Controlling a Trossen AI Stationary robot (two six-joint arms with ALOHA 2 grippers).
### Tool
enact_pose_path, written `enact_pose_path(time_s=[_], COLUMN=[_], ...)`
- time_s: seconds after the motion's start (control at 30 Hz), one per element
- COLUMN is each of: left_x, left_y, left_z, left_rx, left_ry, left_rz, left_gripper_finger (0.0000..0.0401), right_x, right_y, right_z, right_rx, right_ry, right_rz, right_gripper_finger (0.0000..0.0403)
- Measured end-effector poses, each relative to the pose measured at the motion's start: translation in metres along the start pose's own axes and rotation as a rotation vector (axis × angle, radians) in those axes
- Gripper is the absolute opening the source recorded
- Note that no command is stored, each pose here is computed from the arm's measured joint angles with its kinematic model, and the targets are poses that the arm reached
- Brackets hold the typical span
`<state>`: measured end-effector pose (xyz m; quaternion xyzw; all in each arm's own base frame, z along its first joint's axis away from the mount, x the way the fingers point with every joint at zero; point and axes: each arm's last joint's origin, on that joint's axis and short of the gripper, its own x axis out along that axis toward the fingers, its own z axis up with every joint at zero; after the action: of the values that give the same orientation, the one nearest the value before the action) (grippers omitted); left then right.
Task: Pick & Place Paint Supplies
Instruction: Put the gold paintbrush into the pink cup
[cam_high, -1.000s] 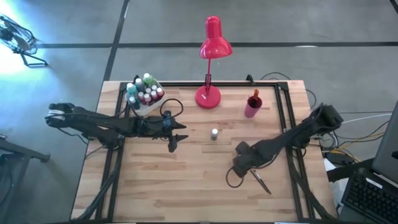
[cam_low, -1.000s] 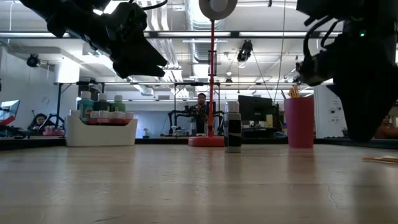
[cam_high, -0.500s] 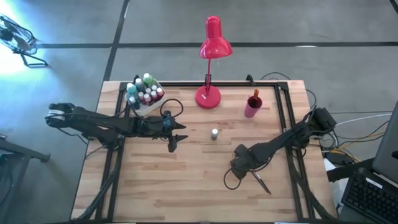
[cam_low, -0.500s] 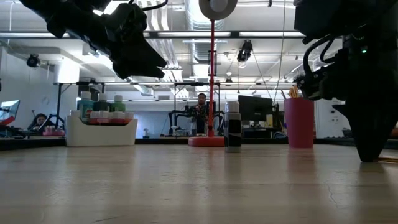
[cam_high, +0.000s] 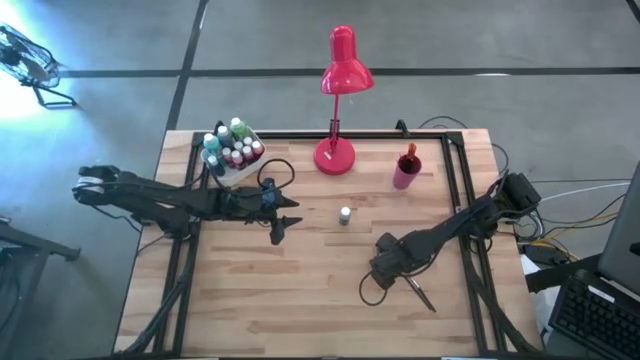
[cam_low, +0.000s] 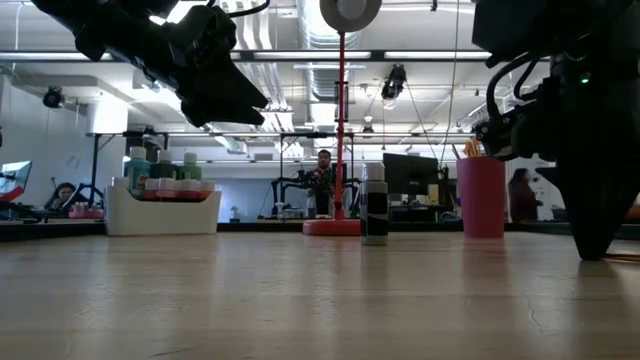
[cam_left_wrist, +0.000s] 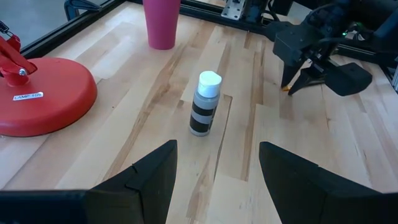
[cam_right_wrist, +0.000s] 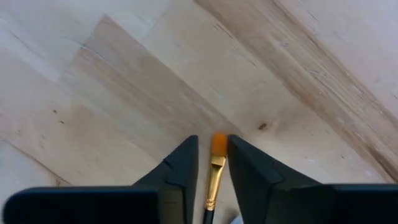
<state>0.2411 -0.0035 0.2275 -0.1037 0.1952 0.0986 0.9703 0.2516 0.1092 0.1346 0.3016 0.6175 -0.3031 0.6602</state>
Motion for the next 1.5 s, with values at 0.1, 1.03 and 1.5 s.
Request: enact_pose_path(time_s=[0.1, 1.03, 1.5], left_x=[0.000, 0.000, 0.000], left_y=[0.000, 0.000, 0.000], left_z=[0.000, 0.000, -0.001], left_rx=[0.000, -0.002, 0.000], left_ry=[0.000, 0.001, 0.006], left_rz=[0.000, 0.001, 0.002], left_gripper_finger=[0.0232, 0.0232, 0.0232], right_x=[0.000, -0.086, -0.140], right_y=[0.000, -0.016, -0.067], right_z=[0.000, 0.007, 0.010], right_rx=[0.000, 0.003, 0.028], right_ry=[-0.001, -0.301, -0.721], right_rz=[0.003, 0.259, 0.189], right_gripper_finger=[0.0062, 0.0008, 0.0008])
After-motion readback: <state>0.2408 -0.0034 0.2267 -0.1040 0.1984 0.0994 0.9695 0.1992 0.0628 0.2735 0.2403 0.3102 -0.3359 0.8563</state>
